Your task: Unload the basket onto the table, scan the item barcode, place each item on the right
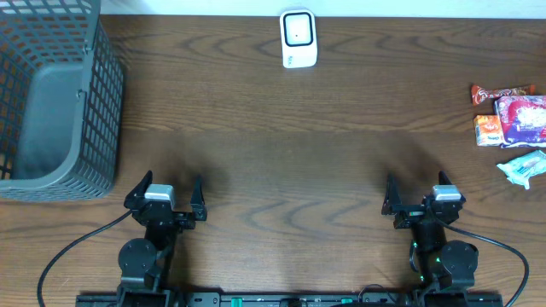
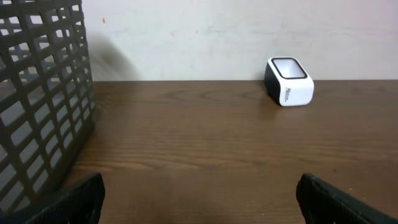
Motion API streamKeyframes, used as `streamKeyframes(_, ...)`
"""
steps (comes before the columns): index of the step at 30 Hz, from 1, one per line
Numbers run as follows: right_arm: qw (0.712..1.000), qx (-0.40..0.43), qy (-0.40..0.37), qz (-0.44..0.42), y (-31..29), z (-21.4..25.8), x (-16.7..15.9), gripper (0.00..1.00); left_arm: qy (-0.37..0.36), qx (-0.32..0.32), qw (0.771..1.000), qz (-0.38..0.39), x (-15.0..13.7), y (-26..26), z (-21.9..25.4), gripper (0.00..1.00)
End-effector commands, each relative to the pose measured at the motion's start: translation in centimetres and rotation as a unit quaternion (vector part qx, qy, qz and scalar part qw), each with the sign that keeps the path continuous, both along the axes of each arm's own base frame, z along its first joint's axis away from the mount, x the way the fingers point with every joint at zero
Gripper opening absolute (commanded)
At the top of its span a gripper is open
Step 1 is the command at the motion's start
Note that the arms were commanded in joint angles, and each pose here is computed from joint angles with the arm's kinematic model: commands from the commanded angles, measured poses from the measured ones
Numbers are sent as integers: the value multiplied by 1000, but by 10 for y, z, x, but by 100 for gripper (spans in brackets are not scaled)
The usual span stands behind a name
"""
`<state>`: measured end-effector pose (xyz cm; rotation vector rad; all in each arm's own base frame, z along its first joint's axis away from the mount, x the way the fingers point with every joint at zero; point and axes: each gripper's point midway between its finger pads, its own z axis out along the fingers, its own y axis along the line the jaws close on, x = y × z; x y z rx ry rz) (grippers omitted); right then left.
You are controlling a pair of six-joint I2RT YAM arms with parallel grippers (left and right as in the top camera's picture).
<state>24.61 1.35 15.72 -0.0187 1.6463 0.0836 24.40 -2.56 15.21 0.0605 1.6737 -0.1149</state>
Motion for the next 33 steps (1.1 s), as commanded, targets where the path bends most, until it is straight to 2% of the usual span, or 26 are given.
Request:
streamKeyframes(1,1000,3,0,-4,-2,-1,0,99,24,-1,1000,-4,-2,-1,-14,98)
streamKeyframes(33,1000,3,0,-4,-2,-1,0,99,26,-6,1000,15,-1,5,-15,98)
